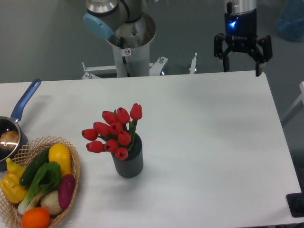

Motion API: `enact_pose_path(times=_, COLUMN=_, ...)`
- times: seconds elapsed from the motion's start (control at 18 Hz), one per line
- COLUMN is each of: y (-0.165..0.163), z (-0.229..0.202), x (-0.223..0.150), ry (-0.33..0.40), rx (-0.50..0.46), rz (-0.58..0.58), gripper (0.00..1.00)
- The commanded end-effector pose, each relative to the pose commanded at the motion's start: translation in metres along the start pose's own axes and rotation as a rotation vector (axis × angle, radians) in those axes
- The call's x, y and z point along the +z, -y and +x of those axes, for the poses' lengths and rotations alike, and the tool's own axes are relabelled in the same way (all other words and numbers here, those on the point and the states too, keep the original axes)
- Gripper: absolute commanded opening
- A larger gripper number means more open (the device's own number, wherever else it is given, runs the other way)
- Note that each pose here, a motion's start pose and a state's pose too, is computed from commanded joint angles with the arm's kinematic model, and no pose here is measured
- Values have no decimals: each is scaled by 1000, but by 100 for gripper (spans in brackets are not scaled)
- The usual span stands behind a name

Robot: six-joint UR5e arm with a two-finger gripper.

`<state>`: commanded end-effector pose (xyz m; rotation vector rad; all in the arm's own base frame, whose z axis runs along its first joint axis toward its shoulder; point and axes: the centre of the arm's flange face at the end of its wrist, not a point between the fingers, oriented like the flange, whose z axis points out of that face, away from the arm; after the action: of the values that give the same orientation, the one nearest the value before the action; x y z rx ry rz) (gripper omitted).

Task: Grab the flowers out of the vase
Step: 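Move the open gripper from its start pose toward the red tulips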

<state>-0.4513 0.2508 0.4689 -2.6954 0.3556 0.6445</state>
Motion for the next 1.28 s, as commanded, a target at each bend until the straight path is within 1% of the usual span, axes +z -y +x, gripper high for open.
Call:
enact_pose_path(times=0.22, y=1, z=1, x=1, ry=0, rx=1, rz=2, gripper=100)
enact_pose_path(times=0.61, y=5, z=9, x=8, ry=-23, rx=1, rz=9, gripper=100)
enact_pose_path(times=0.89, y=14, z=28, x=27, ry=-69, rx=7, rz=25, gripper=100)
enact_pose_path(times=1.06, y=12, z=36, x=35, ry=-89, rx=-9, rz=34, gripper=100)
enact_pose_path(times=1.28, y=16, z=41, x=42, ry=-107, rx=-22, rz=95, gripper=100)
